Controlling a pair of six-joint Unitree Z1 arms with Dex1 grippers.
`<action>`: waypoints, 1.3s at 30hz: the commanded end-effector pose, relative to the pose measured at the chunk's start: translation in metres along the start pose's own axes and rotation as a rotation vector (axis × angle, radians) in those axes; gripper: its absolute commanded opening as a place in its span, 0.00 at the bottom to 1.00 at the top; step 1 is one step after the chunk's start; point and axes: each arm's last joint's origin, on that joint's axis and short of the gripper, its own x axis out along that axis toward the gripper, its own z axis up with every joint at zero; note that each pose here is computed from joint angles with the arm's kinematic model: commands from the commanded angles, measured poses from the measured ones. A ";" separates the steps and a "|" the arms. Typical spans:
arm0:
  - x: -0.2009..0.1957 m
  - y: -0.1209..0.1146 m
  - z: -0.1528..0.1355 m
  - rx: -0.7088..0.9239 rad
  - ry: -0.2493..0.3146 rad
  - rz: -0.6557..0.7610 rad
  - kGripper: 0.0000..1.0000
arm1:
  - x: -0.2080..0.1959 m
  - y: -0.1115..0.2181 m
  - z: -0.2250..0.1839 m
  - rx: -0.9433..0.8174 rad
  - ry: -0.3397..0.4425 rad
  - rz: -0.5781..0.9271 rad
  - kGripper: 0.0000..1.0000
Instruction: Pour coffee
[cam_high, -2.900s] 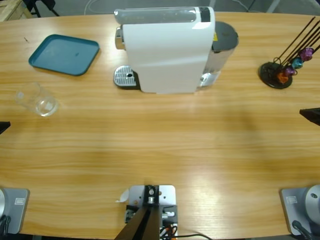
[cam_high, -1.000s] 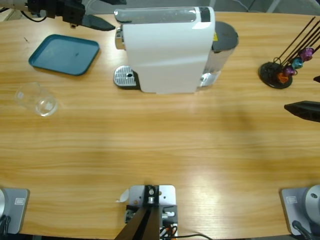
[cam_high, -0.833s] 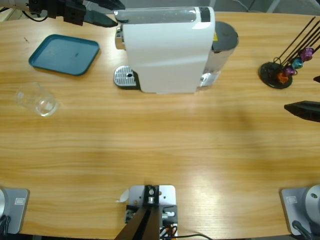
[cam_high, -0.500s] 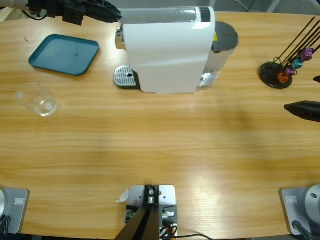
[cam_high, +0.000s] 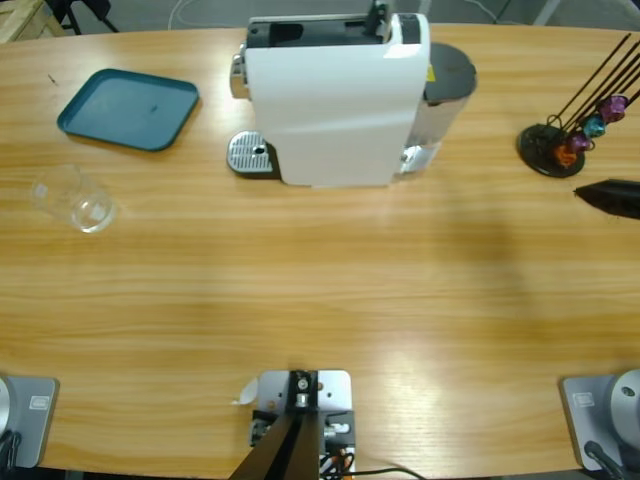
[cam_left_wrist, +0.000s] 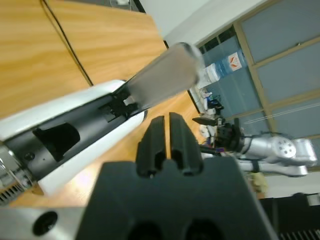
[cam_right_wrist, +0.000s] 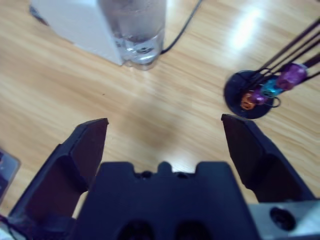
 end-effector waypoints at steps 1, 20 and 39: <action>-0.001 -0.022 -0.012 0.557 -0.001 -0.011 0.46 | -0.001 -0.005 -0.008 0.009 -0.009 -0.072 0.85; -0.124 0.046 -0.175 0.820 0.215 0.692 1.00 | 0.071 -0.056 -0.031 0.375 -0.081 -0.336 0.67; -0.114 0.043 -0.166 0.743 0.154 0.686 1.00 | 0.119 -0.084 -0.028 0.480 -0.089 -0.380 0.46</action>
